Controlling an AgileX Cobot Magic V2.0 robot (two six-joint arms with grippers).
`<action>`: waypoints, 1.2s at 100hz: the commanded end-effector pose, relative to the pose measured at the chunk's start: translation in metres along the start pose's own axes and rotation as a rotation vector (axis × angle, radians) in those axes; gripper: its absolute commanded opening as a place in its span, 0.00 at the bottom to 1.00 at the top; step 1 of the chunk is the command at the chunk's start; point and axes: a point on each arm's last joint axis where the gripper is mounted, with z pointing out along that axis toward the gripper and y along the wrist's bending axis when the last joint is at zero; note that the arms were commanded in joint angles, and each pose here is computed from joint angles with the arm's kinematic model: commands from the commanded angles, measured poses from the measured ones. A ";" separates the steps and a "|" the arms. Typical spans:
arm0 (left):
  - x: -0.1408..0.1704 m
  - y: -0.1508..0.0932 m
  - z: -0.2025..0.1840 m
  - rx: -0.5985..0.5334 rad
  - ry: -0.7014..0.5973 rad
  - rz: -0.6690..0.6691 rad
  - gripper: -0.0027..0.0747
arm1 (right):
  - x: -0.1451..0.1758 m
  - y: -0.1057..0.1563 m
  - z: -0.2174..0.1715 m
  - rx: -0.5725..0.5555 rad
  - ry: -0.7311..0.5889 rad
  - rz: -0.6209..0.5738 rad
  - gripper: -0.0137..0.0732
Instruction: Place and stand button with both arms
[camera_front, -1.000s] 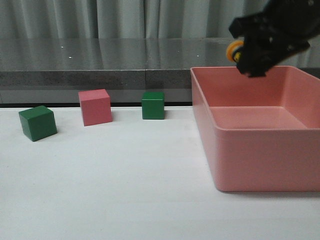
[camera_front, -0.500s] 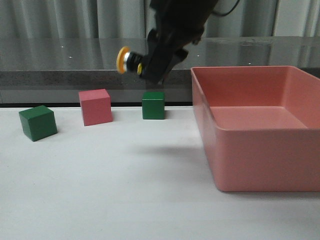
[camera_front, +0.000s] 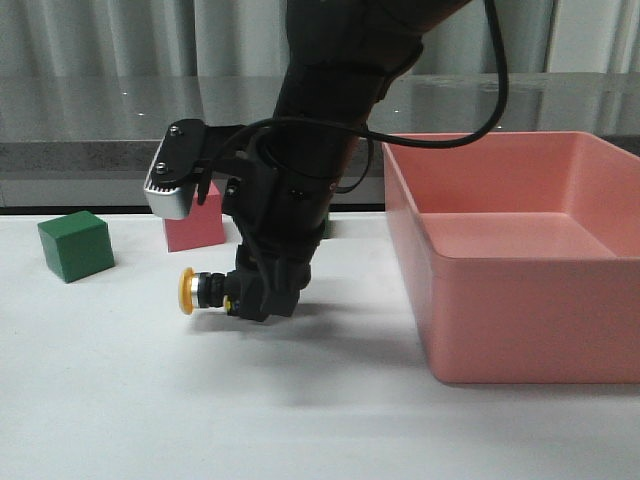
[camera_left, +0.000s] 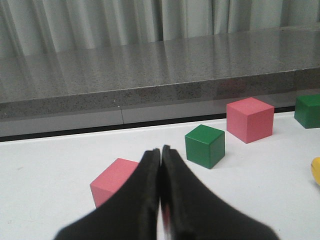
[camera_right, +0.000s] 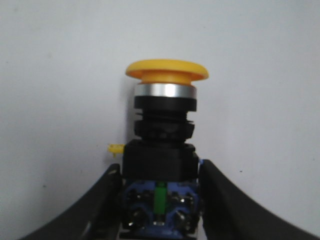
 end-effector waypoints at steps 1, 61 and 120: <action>0.006 -0.001 0.000 -0.009 -0.069 -0.018 0.01 | -0.015 -0.018 -0.028 0.118 -0.082 -0.008 0.15; 0.006 -0.001 0.000 -0.009 -0.069 -0.018 0.01 | -0.022 -0.023 -0.058 0.168 -0.125 0.004 0.84; 0.006 -0.001 0.000 -0.009 -0.069 -0.018 0.01 | 0.067 -0.044 -0.285 0.527 -0.349 0.789 0.04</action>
